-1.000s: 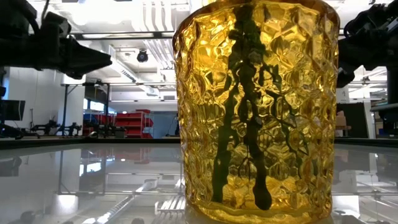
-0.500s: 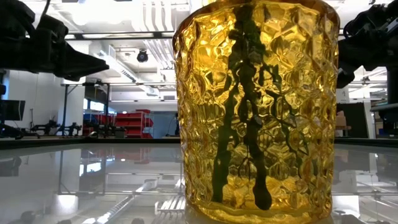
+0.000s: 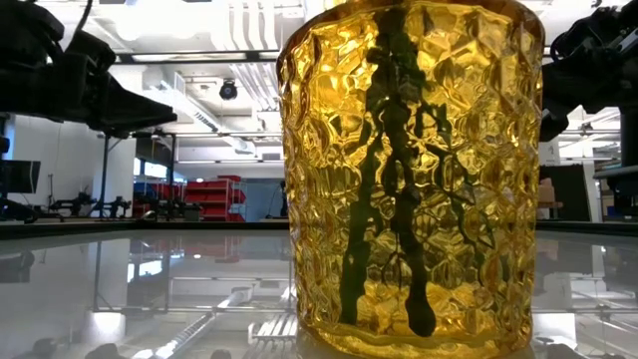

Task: Sort flowers into vase by color
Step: Return to Home Position

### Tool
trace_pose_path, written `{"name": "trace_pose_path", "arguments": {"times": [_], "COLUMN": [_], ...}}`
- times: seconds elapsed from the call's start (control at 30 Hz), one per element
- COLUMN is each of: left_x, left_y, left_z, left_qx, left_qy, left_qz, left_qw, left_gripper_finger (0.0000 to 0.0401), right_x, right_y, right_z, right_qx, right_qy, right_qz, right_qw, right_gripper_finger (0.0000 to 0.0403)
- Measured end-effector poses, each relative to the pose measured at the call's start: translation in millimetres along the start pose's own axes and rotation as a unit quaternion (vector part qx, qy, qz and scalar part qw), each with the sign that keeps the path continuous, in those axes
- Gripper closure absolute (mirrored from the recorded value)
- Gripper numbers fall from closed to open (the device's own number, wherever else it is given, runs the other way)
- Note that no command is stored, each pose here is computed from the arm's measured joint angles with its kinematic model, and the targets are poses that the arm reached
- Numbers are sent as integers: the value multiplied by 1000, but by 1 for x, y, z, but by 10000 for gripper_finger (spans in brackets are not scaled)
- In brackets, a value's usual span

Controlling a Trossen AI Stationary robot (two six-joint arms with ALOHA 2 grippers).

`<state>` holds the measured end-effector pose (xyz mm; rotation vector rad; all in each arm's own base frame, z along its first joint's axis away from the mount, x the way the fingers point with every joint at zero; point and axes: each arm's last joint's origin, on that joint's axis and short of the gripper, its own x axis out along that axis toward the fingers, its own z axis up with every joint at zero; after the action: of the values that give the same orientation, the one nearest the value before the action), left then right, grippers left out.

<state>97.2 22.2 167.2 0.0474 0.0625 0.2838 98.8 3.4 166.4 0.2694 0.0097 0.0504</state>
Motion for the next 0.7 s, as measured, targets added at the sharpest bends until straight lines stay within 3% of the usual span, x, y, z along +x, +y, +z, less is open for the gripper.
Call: {"name": "trace_pose_path", "arguments": {"times": [0.7], "left_x": [3], "left_y": [0], "left_z": [-3], "left_qx": [1], "left_qy": [19], "left_qz": [0], "left_qw": [1000], "left_gripper_finger": [255], "right_x": [0], "right_y": [0], "right_z": [0], "right_qx": [0], "right_qy": [0], "right_qz": [0], "right_qw": [1000], "right_gripper_finger": [369]}}
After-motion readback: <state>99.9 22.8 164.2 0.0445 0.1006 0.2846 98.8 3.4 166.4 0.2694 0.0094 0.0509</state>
